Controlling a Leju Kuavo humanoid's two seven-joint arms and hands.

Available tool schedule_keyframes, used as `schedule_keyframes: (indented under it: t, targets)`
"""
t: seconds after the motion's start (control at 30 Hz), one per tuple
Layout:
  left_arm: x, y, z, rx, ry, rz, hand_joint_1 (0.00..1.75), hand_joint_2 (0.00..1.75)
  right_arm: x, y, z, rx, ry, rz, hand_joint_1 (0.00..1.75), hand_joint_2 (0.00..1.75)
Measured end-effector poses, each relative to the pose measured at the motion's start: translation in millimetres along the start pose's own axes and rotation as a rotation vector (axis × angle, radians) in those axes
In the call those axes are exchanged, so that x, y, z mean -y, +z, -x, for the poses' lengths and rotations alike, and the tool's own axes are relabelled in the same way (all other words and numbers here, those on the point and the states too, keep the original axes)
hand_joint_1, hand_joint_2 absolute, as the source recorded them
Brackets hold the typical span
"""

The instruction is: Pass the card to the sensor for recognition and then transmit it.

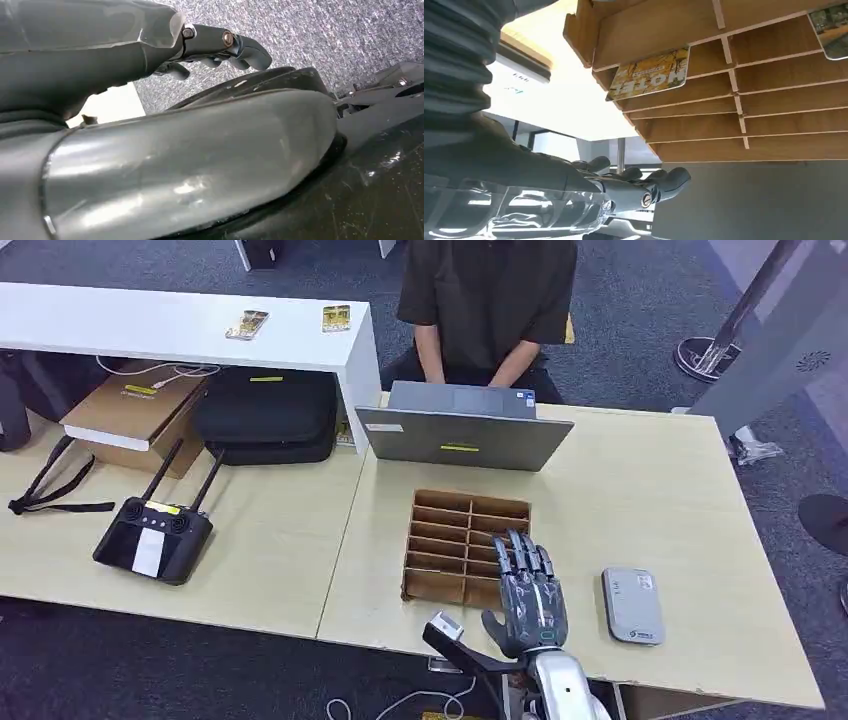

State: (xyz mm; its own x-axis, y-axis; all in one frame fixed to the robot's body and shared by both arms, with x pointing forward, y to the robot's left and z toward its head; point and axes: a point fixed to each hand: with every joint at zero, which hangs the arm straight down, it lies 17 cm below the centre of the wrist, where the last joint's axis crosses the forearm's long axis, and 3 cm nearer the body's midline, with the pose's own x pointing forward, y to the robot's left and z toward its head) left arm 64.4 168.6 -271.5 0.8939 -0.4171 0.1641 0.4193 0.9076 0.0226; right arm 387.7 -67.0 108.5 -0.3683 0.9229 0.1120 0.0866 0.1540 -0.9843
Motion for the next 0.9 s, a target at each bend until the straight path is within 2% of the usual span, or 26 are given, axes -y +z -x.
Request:
schedule_keyframes:
  t: [0.37,0.6,0.9]
  targets:
    - [0,0,0,0.0,0.0,0.0,0.0,0.0,-1,-1,-1,0.016,0.022,-0.005,0.0,1.75]
    - [0,0,0,0.001,0.003,0.001,0.0,0.0,1,-13,2,0.034,0.046,0.004,0.0,1.75]
    - [1,0,0,0.003,-0.01,0.007,0.0,0.0,-13,-13,6,0.04,0.065,-0.046,0.0,1.75]
